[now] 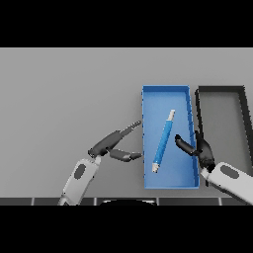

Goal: Pick up the blue pipe and place it into the blue bin.

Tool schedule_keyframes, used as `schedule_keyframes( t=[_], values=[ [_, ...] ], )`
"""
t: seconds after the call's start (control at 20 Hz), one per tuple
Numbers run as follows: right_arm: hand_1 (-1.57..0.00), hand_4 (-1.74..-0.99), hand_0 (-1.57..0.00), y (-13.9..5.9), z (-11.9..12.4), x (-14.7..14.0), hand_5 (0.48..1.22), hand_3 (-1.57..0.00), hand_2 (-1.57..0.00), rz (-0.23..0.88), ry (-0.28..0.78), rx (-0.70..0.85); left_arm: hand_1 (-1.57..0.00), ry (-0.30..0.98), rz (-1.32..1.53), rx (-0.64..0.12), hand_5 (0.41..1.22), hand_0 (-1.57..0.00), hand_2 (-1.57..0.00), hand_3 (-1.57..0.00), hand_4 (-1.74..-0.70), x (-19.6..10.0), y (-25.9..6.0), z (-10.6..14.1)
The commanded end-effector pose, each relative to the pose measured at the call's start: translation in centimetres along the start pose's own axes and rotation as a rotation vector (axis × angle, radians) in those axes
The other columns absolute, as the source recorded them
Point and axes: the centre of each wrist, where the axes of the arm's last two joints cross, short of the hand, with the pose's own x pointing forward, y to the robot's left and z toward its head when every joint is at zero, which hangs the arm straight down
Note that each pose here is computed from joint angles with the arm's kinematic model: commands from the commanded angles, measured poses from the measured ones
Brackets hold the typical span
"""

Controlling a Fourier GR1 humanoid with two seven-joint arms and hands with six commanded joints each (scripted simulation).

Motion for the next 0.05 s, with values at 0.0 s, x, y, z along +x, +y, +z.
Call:
schedule_keyframes(
  t=[0.0],
  values=[
    [-0.01, -1.022, -0.01, 0.34, -0.03, -0.12, 0.643, 0.0, -0.01, -0.008, 0.002, 0.007, 0.0, -0.006, 0.0, -0.006, 0.431, 0.0, 0.0, 0.0, -0.88, -0.18, 0.09, 0.03]
  ],
)
